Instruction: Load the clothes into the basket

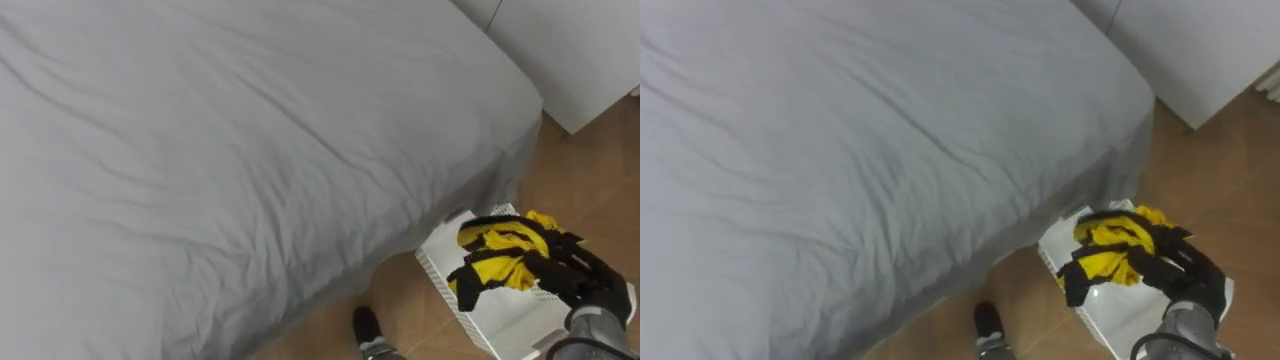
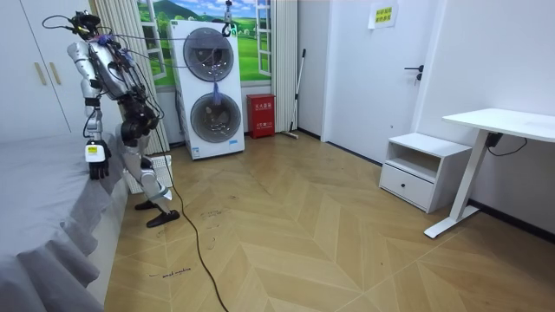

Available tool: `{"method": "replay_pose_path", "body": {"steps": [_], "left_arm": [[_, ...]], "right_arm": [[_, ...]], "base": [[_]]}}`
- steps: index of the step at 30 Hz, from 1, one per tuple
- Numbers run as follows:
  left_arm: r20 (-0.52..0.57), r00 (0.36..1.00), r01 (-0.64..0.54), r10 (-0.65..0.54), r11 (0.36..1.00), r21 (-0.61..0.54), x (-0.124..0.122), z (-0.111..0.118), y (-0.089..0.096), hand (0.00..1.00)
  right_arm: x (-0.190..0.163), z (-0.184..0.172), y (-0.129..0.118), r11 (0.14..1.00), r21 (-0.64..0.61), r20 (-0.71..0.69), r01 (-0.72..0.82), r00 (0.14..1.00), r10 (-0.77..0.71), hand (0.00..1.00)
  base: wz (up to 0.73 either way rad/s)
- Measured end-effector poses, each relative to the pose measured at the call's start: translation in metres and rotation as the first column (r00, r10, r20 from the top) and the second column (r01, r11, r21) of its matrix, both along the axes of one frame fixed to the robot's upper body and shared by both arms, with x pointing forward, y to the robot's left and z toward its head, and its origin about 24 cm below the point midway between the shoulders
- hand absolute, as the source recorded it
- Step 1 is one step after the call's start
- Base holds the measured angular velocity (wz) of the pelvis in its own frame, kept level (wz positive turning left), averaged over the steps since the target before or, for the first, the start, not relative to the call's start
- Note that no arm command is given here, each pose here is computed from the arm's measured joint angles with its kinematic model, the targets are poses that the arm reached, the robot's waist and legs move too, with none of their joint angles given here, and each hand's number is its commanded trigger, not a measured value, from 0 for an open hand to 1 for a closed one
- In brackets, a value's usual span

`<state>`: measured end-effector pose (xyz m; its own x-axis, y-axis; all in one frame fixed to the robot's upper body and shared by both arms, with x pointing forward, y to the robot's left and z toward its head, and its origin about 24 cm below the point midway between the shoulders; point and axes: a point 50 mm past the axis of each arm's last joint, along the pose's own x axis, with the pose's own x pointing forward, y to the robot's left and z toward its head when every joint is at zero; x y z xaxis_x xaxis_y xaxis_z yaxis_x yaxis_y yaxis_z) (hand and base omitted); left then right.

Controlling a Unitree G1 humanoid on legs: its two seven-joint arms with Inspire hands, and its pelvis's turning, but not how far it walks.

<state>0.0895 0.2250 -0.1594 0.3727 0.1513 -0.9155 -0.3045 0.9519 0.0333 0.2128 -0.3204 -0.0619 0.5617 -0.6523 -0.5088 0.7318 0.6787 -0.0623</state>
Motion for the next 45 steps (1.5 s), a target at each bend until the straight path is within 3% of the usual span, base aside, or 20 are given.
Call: {"method": "replay_pose_path", "body": {"steps": [21,31,40,45], "left_arm": [[0.02,0.999,0.03,-0.031,0.999,0.015,0.006,0.001,-0.003,0.0],[-0.014,0.999,0.045,-0.045,0.999,0.009,-0.007,-0.002,-0.004,0.0],[-0.003,0.998,0.063,-0.063,0.998,-0.001,-0.026,-0.003,-0.005,0.0],[-0.008,0.994,0.113,-0.113,0.994,0.012,-0.035,-0.004,-0.012,0.0]], "right_arm": [[-0.002,0.008,-0.013,0.995,-0.028,0.036,0.1,0.994,-0.099,0.0],[-0.014,0.003,-0.013,0.995,-0.097,-0.014,0.028,0.999,-0.029,0.0],[-0.087,-0.049,0.013,0.993,0.116,-0.151,0.035,0.988,-0.017,0.0],[-0.109,-0.07,0.035,0.975,0.221,-0.223,-0.01,0.973,0.061,0.0]], "base": [[0.05],[0.01],[0.38],[0.44]]}}
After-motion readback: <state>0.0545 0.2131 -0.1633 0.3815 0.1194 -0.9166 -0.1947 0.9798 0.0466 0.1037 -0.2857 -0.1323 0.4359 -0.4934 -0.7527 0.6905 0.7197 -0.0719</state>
